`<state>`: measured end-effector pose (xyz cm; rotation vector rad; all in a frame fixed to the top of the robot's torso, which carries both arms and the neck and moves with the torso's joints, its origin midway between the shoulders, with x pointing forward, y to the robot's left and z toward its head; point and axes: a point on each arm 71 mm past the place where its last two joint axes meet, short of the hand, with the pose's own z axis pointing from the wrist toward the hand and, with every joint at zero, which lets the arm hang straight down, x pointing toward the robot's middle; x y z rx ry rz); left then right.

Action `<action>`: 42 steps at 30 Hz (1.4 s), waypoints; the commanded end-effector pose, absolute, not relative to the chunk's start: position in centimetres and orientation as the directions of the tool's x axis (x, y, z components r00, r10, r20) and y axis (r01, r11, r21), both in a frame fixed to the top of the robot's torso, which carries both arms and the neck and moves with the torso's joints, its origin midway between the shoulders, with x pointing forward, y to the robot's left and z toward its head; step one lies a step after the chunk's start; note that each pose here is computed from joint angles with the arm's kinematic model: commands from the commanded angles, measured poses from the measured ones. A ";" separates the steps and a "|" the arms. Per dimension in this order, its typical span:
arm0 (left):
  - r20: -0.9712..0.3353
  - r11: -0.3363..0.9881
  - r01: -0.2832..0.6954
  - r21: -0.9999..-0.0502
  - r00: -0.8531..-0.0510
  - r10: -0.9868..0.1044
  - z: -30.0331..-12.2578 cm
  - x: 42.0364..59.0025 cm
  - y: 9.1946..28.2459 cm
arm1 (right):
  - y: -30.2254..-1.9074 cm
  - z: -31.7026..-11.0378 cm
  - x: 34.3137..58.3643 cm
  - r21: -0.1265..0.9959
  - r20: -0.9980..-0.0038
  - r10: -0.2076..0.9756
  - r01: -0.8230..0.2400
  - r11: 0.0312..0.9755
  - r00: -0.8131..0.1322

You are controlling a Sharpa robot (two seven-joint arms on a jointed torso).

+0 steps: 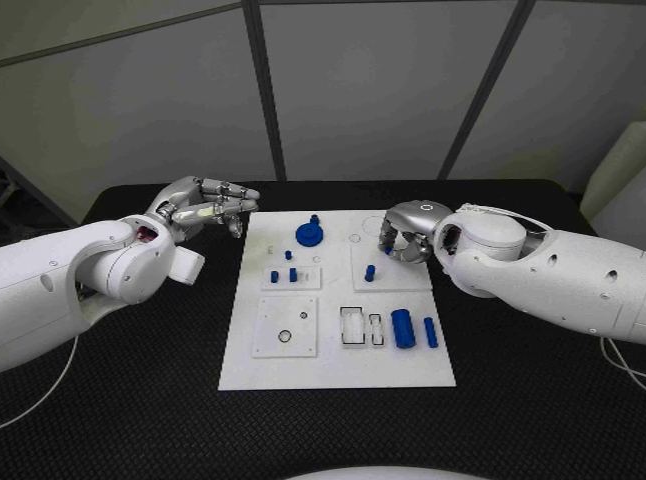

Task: Assemble the parts on the task board

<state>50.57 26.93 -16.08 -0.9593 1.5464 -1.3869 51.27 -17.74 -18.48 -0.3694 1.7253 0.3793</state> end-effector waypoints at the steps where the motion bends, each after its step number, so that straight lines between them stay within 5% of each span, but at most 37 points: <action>1: -0.073 0.080 -0.003 -0.997 -0.378 -0.923 -15.9 50.5 26.8 | -17.6 -18.4 51.3 0.014 -0.986 -0.061 -0.440 0.898 -0.156; 27: -0.072 0.081 -0.009 -0.997 -0.381 -0.922 -16.0 50.6 26.7 | -18.1 -17.7 50.0 0.038 -0.998 0.015 -0.442 0.896 -0.055; 42: -0.070 0.081 -0.014 -0.997 -0.384 -0.921 -16.2 50.6 26.7 | -16.3 -15.4 46.3 0.131 -0.991 0.129 -0.525 0.841 -0.041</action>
